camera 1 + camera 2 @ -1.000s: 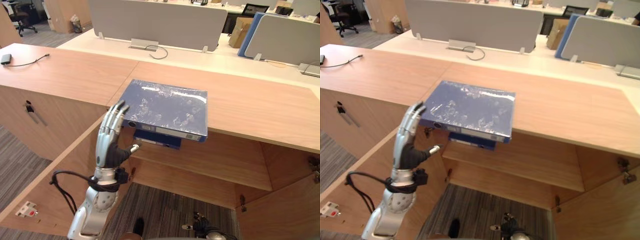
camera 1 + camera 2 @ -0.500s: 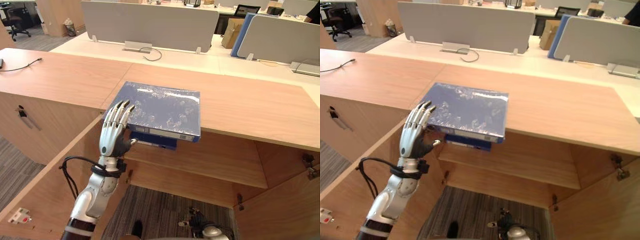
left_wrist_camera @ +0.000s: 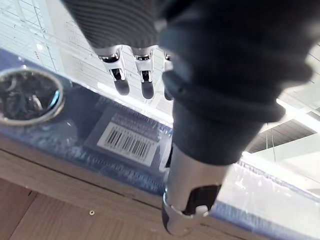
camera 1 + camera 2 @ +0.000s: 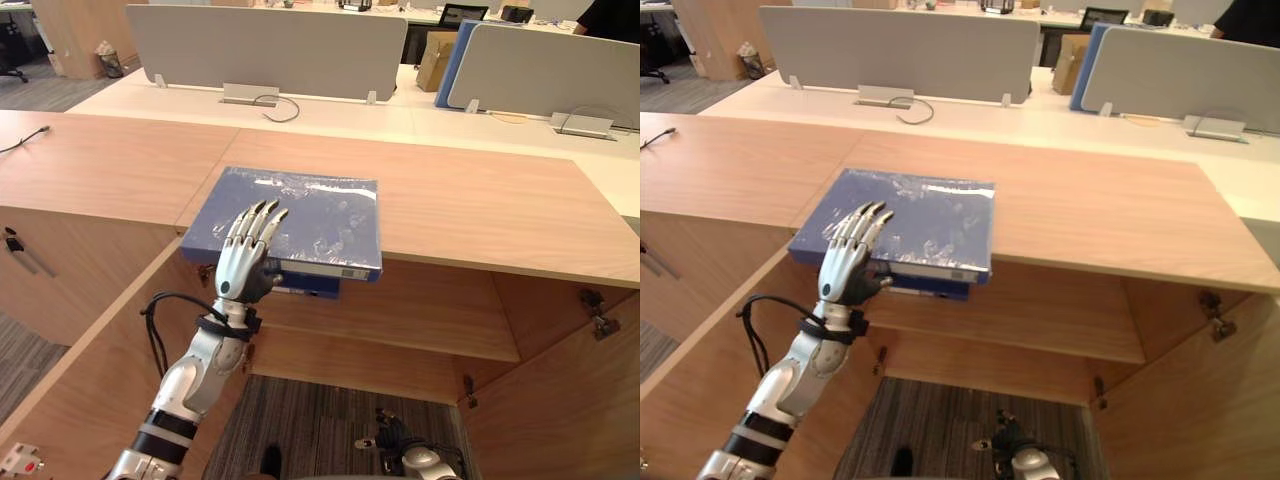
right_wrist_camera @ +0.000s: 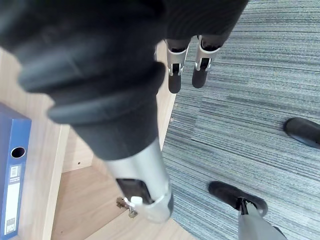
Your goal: Walk over to the cabinet, pick up the folder, carry it to the office cabinet, place the folder inside the office cabinet, then close the office cabinet door
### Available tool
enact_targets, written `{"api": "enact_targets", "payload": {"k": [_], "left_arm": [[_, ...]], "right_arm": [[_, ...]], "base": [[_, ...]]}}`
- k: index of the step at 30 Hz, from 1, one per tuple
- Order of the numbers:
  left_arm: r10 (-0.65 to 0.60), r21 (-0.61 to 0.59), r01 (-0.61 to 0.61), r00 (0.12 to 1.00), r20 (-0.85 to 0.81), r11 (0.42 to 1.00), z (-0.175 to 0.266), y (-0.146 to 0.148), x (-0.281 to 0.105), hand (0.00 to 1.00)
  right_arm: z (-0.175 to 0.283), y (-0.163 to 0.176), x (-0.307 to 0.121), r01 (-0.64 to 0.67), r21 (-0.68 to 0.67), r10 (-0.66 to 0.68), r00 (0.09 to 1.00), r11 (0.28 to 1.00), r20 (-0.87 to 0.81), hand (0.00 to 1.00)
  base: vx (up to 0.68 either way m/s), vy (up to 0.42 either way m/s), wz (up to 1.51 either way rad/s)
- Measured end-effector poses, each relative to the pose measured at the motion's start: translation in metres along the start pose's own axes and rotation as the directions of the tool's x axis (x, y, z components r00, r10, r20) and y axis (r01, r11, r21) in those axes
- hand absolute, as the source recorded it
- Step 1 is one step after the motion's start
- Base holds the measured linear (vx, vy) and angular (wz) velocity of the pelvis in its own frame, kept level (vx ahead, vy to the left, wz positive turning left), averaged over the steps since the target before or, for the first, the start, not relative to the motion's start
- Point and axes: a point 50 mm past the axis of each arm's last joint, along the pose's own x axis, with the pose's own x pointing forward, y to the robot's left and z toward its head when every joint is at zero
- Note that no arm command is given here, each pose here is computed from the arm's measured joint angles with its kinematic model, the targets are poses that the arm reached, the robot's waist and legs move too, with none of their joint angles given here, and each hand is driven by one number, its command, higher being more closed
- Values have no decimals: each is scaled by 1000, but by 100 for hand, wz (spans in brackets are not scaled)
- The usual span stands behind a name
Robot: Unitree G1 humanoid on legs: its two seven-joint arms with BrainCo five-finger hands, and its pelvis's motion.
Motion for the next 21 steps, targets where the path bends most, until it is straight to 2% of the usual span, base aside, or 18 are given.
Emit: {"api": "enact_targets", "payload": {"k": [12,13,21], "left_arm": [[-46,79,45,999,9,996,-12,-3,8,0],[-48,80,47,999,13,996,-12,-4,10,100],[-42,107,41,999,14,993,-14,-2,14,100]], "right_arm": [[11,-1,2,0,-13,0,1000,1000,27,0],[12,-2,3,0,-17,0,1000,1000,30,0],[12,-4,3,-1,-20,2,1000,1000,28,0]], "base": [[2,-3,-3],[-32,9,-5],[-3,6,-3]]}}
